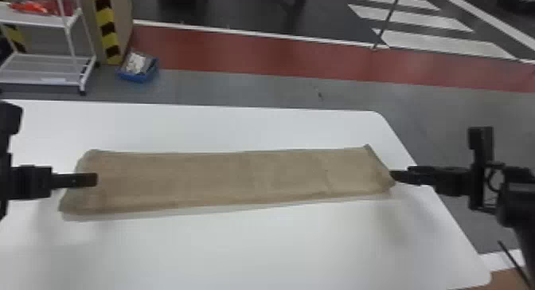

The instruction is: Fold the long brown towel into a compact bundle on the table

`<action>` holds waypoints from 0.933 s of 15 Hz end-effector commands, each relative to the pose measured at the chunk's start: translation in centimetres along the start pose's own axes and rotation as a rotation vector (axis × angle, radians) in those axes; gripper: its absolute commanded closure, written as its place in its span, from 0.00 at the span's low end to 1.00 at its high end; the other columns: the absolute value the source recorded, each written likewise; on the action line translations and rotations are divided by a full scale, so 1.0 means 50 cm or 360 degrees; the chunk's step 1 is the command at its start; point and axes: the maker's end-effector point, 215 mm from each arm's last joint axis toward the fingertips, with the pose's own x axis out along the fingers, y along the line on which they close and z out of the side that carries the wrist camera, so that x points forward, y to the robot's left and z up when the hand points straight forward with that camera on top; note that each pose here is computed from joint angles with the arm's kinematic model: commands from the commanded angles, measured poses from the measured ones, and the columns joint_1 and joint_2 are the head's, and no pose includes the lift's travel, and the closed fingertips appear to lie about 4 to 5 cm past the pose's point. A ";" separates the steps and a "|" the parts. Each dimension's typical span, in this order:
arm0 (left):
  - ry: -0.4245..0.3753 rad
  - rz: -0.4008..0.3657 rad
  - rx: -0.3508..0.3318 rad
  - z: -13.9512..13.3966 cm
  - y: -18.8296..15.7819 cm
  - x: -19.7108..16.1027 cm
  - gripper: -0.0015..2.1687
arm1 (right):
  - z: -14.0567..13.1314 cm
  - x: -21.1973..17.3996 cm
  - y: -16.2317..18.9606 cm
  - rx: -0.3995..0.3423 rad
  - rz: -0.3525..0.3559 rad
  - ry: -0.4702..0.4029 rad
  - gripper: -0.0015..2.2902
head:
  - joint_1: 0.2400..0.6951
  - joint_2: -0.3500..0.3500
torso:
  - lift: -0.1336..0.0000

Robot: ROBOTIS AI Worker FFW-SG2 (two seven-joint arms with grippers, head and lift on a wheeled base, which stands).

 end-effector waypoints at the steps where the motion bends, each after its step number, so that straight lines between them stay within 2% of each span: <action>1: 0.0005 -0.0002 -0.0003 -0.002 -0.001 0.000 0.09 | 0.001 -0.001 0.000 -0.0001 0.0000 -0.0004 0.13 | 1.00 0.16 | 0.08; 14: 0.0005 0.0020 0.0018 -0.002 0.003 0.006 0.09 | 0.006 -0.003 0.000 -0.0016 0.0008 -0.0011 0.13 | 1.00 0.15 | 0.08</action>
